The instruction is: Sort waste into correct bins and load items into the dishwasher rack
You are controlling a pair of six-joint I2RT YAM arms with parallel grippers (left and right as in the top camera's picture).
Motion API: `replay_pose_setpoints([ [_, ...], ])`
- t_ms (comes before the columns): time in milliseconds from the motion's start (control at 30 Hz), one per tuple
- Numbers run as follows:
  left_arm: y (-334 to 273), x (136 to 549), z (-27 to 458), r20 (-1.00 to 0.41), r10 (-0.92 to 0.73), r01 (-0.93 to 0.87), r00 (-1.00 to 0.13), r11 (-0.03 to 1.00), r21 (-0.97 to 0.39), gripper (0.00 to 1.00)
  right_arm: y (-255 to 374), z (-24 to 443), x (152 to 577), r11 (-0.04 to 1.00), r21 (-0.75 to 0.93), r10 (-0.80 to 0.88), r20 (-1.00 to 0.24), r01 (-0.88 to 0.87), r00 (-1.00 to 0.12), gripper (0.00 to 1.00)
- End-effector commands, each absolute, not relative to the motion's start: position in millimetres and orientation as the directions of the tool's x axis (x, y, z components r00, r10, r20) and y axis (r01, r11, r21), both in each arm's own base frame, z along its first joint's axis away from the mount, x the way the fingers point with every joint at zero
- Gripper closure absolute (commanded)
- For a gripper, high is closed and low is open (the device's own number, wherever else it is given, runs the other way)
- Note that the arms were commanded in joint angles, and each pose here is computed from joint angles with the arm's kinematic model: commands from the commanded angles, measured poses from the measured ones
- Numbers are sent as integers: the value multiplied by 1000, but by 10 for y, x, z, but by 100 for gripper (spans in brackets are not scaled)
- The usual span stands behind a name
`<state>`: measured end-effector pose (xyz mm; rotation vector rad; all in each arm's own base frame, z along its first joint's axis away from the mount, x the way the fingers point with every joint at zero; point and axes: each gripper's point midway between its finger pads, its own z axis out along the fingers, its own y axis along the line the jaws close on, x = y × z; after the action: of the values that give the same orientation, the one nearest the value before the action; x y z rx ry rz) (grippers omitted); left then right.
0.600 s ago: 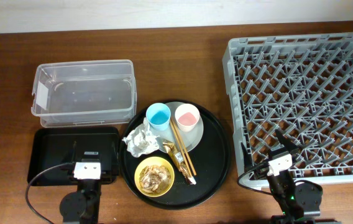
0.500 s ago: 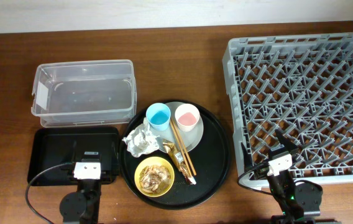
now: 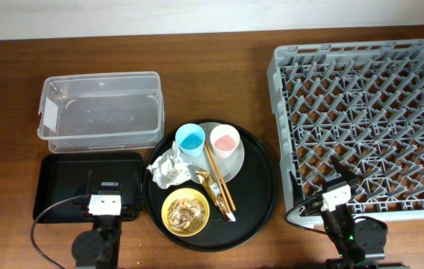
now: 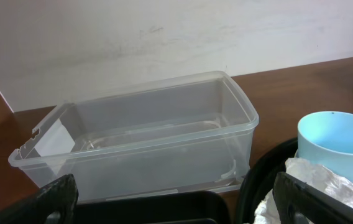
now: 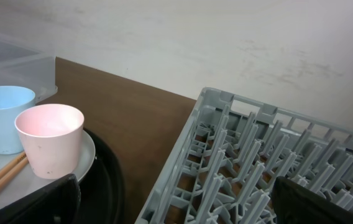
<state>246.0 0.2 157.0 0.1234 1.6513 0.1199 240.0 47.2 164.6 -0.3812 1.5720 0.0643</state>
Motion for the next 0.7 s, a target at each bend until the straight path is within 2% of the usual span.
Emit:
replay_pose_setpoints([
  [0,-25,2459,1559,-985,151,21,-79,989,149,0,457,1627,2401,944,-186,-193,-981,-273,4,2],
  [567,-26,2459,1561,-986,150,21,-78,989,149,0,457,1627,2401,944,-186,-193,-981,-273,4,1],
  [600,-66,2462,1625,-989,143,40,-50,989,141,0,457,1627,2401,944,-186,-193,-981,-273,3,1],
  [633,-310,2431,1838,-993,113,172,39,978,118,0,457,1627,2401,944,-186,-193,-981,-273,4,1],
  [667,-427,2364,2047,-995,75,238,67,967,89,0,457,1627,2401,944,-186,-193,-981,-273,3,1],
])
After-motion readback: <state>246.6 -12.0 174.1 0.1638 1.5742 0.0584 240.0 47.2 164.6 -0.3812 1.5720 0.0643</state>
